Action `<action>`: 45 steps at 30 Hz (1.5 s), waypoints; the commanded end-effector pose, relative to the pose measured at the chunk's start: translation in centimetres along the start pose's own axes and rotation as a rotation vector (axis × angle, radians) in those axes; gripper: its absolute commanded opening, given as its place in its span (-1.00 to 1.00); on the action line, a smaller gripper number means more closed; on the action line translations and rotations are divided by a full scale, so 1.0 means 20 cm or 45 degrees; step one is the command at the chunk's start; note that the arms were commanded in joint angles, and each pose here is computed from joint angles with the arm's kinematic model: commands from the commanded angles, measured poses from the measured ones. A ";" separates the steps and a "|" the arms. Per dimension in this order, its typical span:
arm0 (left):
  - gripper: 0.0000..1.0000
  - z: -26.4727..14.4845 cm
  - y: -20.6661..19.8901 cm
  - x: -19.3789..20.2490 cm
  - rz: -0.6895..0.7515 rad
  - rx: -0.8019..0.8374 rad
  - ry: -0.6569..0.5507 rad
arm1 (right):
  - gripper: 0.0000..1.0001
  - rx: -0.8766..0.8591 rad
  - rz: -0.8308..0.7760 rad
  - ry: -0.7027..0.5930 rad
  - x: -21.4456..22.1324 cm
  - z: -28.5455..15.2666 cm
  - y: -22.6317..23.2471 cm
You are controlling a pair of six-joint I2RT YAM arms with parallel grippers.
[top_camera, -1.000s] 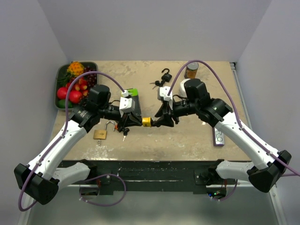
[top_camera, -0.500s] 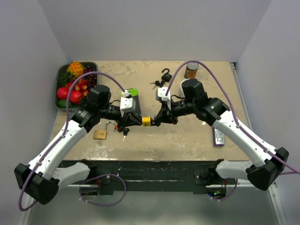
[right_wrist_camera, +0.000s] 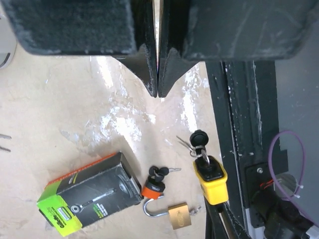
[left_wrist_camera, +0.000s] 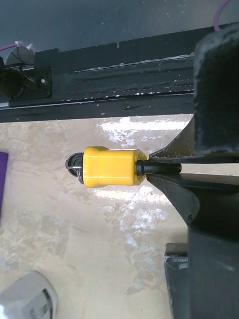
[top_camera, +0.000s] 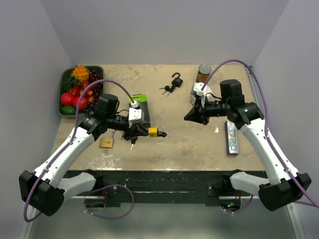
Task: Lock with the key
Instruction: Lock the lock.
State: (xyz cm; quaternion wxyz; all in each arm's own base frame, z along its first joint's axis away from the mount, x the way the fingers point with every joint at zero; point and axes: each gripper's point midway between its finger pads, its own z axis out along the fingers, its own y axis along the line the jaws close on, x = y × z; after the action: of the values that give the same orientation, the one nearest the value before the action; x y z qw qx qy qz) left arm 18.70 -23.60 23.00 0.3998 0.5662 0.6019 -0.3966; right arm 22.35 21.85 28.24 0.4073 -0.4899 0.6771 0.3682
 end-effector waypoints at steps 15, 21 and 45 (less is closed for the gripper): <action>-1.00 0.03 0.01 -0.09 0.043 0.066 -0.093 | 0.15 -0.141 -0.071 -0.001 0.04 0.10 0.14; -1.00 0.06 -0.02 -0.11 0.039 0.085 -0.100 | 0.18 -0.152 -0.090 -0.074 -0.03 0.23 0.19; -1.00 0.08 -0.03 -0.17 0.025 0.080 -0.130 | -0.10 -0.188 -0.178 0.036 0.07 0.36 0.24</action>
State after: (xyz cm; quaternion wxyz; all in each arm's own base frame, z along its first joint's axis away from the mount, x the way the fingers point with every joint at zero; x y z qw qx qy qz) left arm 17.87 -25.65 22.86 0.3769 0.5566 0.6000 -0.4337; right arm 19.12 29.18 24.76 0.3801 -0.5558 0.6255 0.3941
